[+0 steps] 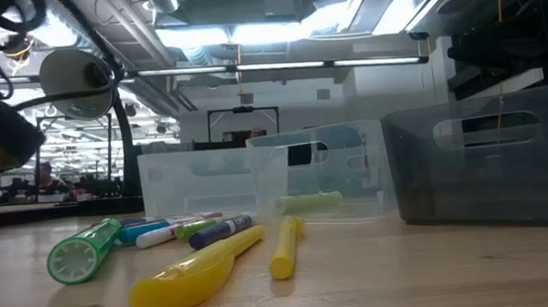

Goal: Pick & Place Markers
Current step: Put the blue highlighter pen into the right transparent bin

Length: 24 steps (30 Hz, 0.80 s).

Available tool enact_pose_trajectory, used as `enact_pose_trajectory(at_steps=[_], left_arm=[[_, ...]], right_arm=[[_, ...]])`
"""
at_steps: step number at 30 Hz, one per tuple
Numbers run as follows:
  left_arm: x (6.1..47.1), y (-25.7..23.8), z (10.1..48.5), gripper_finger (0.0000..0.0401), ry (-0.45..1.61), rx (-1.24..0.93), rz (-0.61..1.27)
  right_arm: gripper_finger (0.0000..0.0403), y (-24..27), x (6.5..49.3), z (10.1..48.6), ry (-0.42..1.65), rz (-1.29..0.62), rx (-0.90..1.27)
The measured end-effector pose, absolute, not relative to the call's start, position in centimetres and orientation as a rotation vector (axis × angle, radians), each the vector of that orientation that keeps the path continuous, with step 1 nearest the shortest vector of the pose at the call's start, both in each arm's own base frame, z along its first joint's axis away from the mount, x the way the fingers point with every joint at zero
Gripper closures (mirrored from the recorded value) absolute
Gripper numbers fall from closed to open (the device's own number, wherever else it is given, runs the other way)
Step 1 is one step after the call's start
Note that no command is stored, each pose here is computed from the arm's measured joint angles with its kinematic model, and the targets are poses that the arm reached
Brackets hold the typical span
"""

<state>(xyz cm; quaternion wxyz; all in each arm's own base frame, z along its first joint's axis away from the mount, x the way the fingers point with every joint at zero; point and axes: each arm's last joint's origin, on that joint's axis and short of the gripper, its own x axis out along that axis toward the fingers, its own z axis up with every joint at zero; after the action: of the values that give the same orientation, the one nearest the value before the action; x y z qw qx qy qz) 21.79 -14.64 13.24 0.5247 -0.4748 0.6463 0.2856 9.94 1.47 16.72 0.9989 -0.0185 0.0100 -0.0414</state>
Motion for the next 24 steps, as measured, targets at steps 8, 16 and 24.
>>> enact_pose_trajectory(at_steps=[8, 16, 24], left_arm=[[23.2, -13.4, 13.3, 0.0338, 1.51, -1.084, 0.52], [24.4, -11.8, 13.4, 0.0337, 1.472, -1.023, 0.425], [26.1, -10.1, 13.6, 0.0337, 1.356, -0.939, 0.287]], right_arm=[[0.0251, 1.5, 9.9, 16.7, 0.02, -0.083, -0.036], [0.0251, 1.5, 9.9, 16.7, 0.02, -0.083, -0.037], [0.0251, 1.5, 9.9, 16.7, 0.02, -0.082, -0.036]])
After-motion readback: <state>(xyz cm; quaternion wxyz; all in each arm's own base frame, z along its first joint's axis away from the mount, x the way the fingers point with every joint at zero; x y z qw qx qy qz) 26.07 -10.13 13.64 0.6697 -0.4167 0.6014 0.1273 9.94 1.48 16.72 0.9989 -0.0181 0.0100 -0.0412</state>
